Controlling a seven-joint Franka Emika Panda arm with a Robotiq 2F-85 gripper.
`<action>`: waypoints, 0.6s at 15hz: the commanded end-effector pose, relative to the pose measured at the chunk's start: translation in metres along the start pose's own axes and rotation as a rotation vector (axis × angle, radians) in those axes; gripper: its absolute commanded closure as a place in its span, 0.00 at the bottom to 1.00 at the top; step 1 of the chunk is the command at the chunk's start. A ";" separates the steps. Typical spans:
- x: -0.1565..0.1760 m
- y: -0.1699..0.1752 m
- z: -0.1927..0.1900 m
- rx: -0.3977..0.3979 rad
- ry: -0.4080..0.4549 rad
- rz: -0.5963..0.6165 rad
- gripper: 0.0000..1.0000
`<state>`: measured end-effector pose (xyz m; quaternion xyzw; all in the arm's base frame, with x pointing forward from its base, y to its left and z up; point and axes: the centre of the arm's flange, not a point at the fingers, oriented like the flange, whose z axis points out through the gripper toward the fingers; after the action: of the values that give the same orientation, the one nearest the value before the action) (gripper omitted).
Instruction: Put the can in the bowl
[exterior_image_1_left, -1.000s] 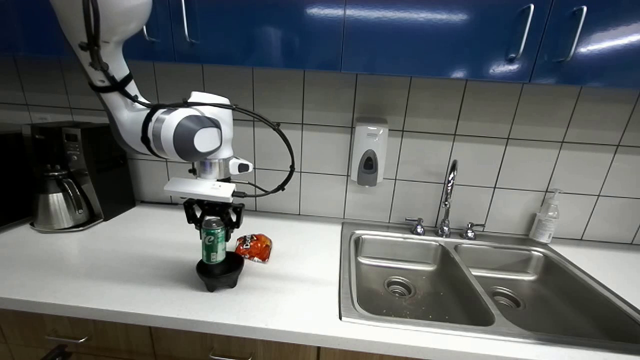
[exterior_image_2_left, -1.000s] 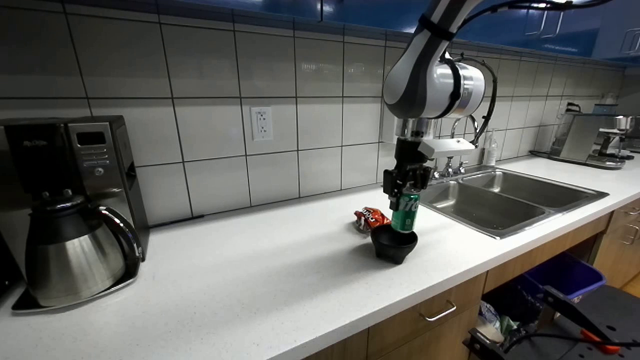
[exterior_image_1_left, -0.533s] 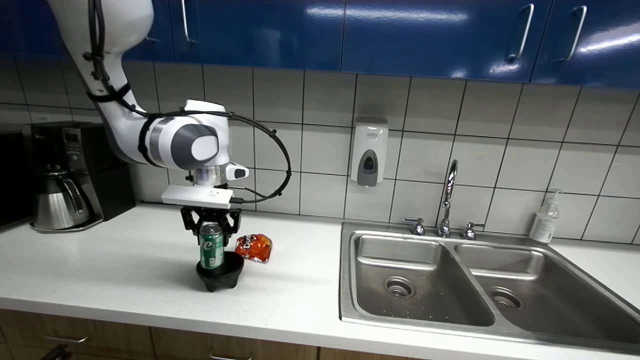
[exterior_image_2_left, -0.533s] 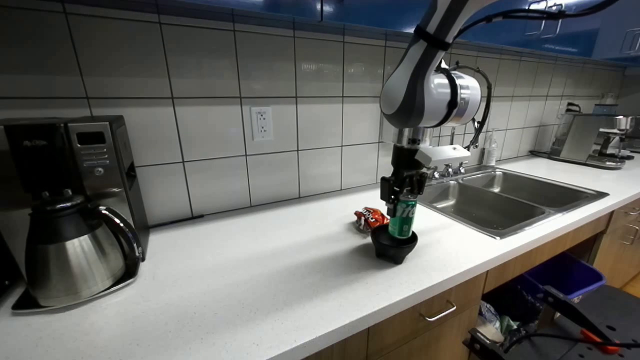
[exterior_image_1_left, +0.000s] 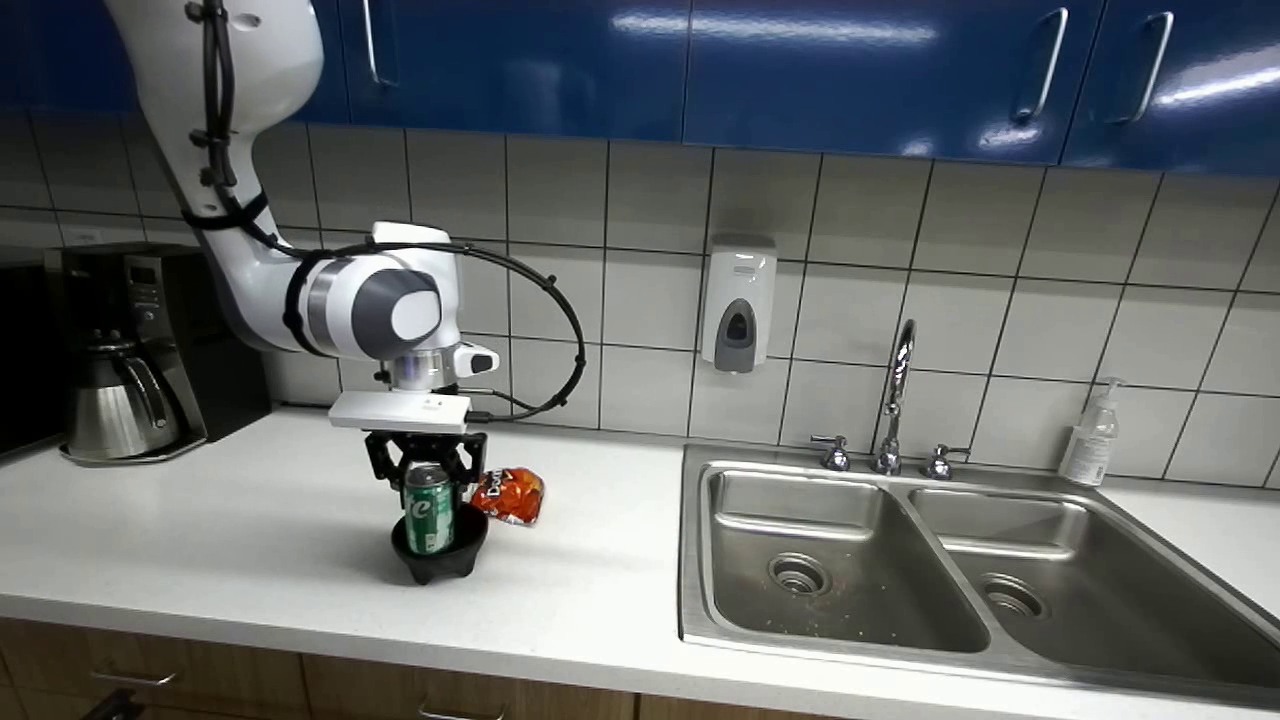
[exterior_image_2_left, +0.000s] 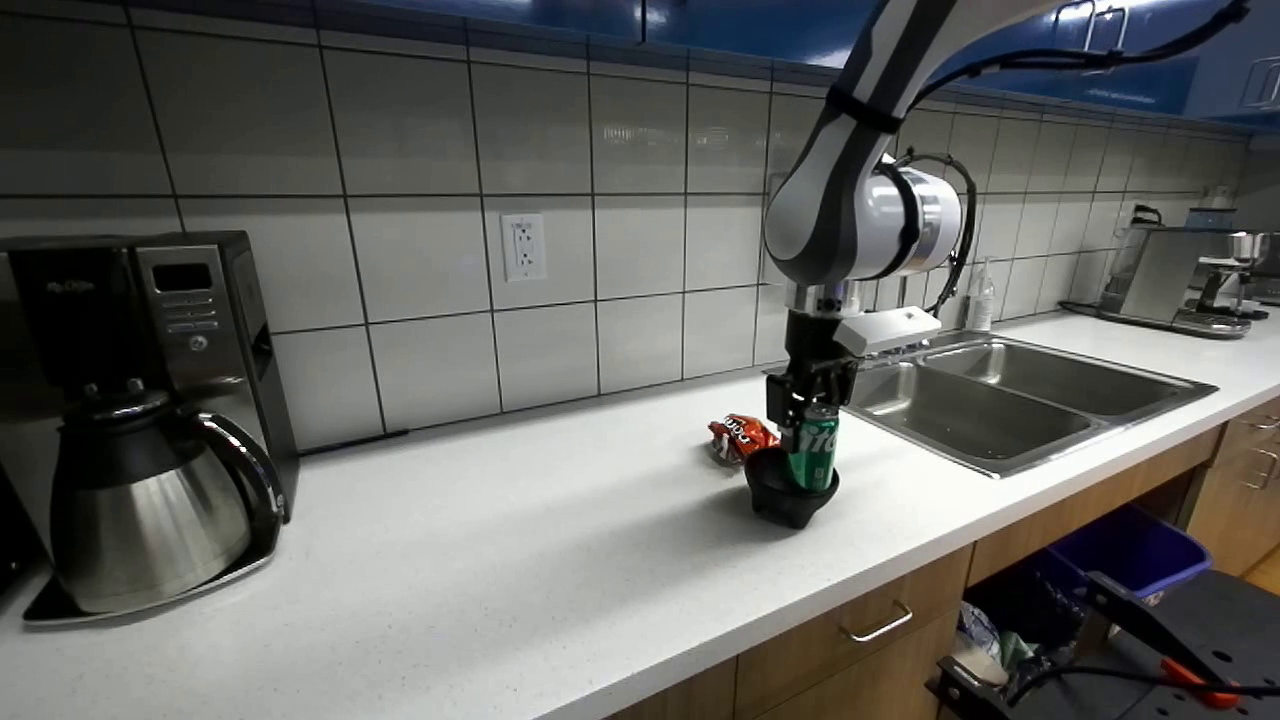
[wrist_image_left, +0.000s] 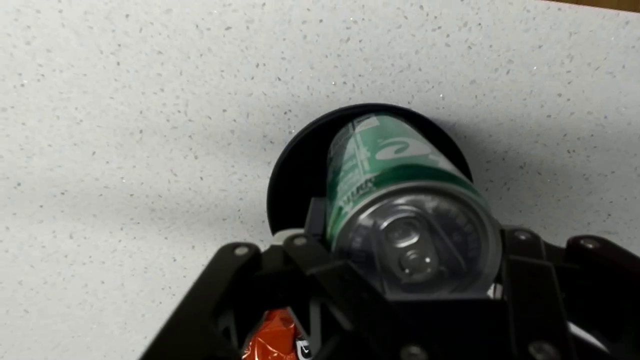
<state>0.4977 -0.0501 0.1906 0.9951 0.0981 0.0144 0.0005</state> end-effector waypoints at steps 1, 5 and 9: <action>0.007 0.002 0.006 -0.028 0.003 0.012 0.61; 0.010 0.005 0.014 -0.028 -0.013 0.021 0.61; 0.013 0.008 0.014 -0.023 -0.013 0.031 0.05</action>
<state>0.5037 -0.0557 0.1720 0.9957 0.0920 0.0037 0.0064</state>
